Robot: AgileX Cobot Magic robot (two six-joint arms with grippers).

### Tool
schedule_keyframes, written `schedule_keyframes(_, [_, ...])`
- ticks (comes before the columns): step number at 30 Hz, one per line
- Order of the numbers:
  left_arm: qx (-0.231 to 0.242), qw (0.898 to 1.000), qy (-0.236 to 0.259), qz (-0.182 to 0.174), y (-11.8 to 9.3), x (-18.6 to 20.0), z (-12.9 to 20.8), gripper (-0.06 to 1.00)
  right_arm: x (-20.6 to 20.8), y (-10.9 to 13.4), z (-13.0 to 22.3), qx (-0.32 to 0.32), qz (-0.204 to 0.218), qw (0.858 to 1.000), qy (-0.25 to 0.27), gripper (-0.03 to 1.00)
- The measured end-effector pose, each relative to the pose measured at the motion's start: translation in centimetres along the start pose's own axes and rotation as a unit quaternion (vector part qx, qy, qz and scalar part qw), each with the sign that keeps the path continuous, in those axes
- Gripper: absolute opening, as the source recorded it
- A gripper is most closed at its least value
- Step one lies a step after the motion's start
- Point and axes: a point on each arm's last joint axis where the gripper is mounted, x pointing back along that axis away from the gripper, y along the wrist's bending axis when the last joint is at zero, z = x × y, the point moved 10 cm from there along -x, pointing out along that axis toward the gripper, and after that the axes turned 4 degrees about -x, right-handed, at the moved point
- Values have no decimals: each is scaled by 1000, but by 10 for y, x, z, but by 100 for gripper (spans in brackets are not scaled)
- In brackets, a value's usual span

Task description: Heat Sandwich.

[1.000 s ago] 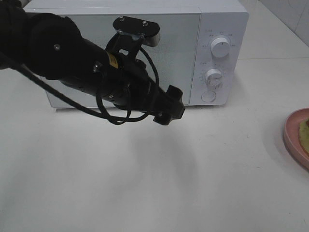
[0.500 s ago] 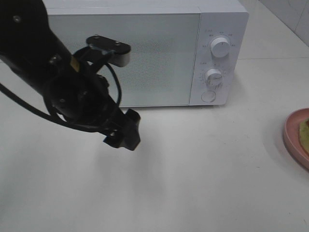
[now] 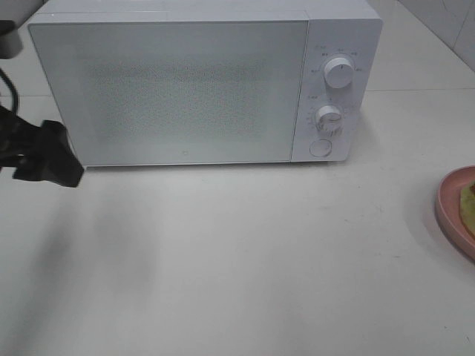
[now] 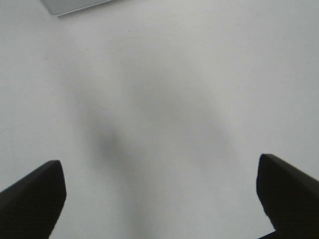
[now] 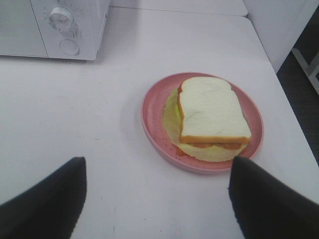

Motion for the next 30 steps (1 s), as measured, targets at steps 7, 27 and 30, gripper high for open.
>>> schedule_keyframes(7, [76,996,-18,-42,45,38,24,97,0,0,0,0,0,1000,0,76])
schedule_keyframes(27, [124,986,-63,-89,46,88,105,97,0,0,0,0,0,1000,0,76])
schedule_keyframes(30, [119,985,-79,-92,39,90,121,97,0,0,0,0,0,1000,0,76])
